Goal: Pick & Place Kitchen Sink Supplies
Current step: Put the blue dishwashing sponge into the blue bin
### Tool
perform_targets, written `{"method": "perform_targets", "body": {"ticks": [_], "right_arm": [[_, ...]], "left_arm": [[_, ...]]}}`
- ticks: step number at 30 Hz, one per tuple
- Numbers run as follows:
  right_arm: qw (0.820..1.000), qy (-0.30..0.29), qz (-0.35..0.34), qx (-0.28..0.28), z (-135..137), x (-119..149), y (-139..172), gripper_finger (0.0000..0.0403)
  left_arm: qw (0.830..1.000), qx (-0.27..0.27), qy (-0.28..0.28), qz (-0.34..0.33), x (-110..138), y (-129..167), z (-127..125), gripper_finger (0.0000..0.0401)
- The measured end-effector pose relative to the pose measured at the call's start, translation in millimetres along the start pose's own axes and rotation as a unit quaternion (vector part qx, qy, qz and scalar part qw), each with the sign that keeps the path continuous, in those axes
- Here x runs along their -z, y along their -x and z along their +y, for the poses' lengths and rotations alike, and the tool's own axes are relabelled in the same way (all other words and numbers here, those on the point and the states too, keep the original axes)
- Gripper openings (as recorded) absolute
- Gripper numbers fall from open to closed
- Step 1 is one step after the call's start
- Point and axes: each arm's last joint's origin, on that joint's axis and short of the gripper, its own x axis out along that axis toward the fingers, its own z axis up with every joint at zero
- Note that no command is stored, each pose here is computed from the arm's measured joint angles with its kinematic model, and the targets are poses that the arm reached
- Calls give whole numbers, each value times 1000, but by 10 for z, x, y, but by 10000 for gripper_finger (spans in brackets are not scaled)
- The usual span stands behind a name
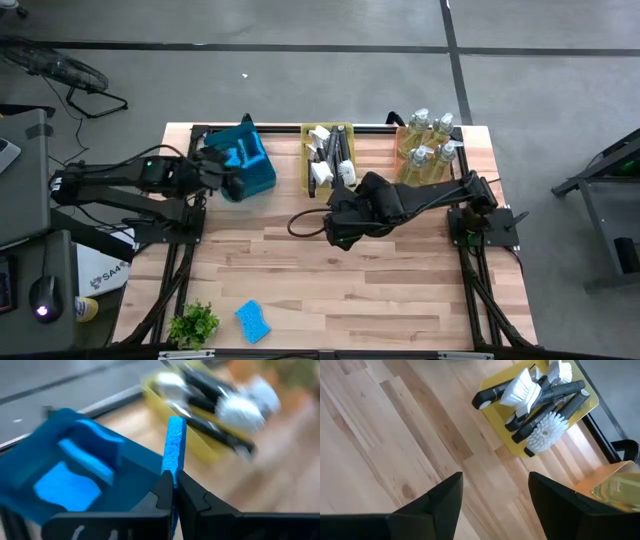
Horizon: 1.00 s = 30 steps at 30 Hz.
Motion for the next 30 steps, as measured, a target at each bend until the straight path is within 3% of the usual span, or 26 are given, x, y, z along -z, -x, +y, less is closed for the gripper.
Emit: {"method": "perform_targets", "body": {"ticks": [6, 14, 25, 30], "right_arm": [[1000, -1, -4, 5, -7, -7, -3, 220], [1000, -4, -6, 7, -7, -7, -1, 220], [1000, -14, -5, 5, -5, -6, -1, 220], [1000, -14, 0, 0, -3, -3, -2, 220]], "left_arm": [[986, -85, 106, -95, 117, -39, 101, 0], [948, -163, 219, -165, 339, -294, 122, 0], [900, -253, 292, -203, 628, -517, 203, 0], [890, -271, 302, -206, 729, -680, 141, 0]]}}
